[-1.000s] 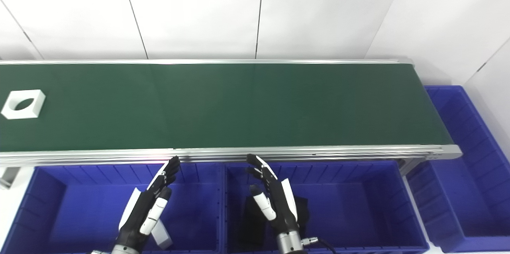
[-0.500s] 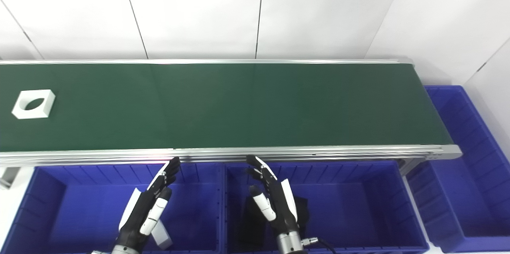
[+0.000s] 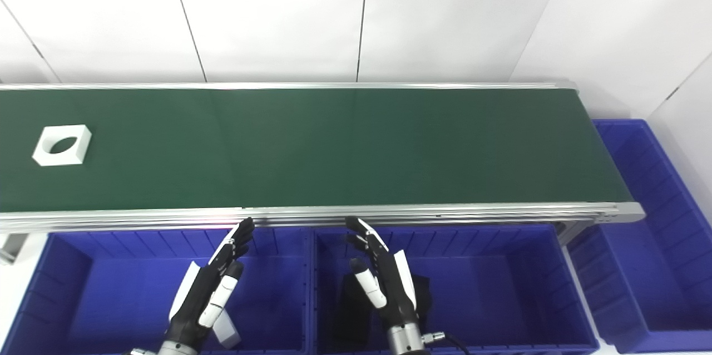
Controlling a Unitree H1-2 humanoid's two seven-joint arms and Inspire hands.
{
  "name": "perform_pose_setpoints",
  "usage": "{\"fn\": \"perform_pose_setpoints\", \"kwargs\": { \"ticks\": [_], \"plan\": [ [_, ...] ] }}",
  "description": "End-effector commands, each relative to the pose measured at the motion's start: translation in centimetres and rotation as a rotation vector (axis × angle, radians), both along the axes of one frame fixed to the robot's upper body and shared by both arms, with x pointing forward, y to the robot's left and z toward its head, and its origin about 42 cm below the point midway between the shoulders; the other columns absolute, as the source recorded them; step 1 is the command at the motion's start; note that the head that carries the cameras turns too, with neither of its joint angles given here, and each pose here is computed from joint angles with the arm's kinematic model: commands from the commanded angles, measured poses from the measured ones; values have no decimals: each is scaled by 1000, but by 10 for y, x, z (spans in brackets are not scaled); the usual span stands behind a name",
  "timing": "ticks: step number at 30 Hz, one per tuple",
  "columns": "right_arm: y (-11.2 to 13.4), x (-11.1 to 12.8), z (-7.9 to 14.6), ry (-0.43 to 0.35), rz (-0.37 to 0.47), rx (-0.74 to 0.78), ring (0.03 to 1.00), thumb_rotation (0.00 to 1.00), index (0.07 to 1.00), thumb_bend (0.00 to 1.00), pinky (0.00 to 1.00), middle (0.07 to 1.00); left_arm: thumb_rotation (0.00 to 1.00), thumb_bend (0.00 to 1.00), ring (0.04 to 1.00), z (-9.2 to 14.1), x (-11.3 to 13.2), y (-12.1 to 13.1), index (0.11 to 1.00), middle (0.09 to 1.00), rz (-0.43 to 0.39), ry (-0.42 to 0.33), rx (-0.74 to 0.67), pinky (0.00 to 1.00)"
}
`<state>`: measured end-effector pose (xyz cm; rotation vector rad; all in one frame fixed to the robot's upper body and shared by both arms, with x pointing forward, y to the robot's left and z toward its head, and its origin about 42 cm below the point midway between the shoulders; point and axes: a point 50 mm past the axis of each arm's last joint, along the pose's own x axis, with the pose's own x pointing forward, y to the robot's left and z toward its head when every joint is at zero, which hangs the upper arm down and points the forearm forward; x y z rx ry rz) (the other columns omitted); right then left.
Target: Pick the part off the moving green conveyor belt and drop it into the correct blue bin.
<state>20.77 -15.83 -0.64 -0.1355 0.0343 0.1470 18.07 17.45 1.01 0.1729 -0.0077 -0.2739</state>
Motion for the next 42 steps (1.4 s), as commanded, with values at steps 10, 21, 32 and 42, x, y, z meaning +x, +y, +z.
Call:
{"fn": "perform_pose_setpoints", "kwargs": {
  "ticks": [10, 21, 32, 42],
  "plan": [
    [4, 6, 9, -55, 5, 38, 812, 1000, 854, 785, 845, 871, 1000, 582, 950, 9, 6, -1, 947, 953, -1, -70, -3, 930],
    [5, 5, 9, -59, 1, 31, 808, 1000, 851, 770, 839, 863, 1000, 581, 950, 8, 6, 0, 944, 953, -3, -68, 0, 932],
    [4, 7, 8, -56, 3, 27, 812, 997, 853, 777, 848, 861, 1000, 595, 951, 8, 6, 0, 948, 954, -4, -65, -1, 931],
    [-1, 6, 5, -47, 11, 15, 813, 1000, 861, 775, 831, 864, 1000, 577, 947, 4, 6, -5, 939, 951, -2, -56, -5, 924]
  ]
}}
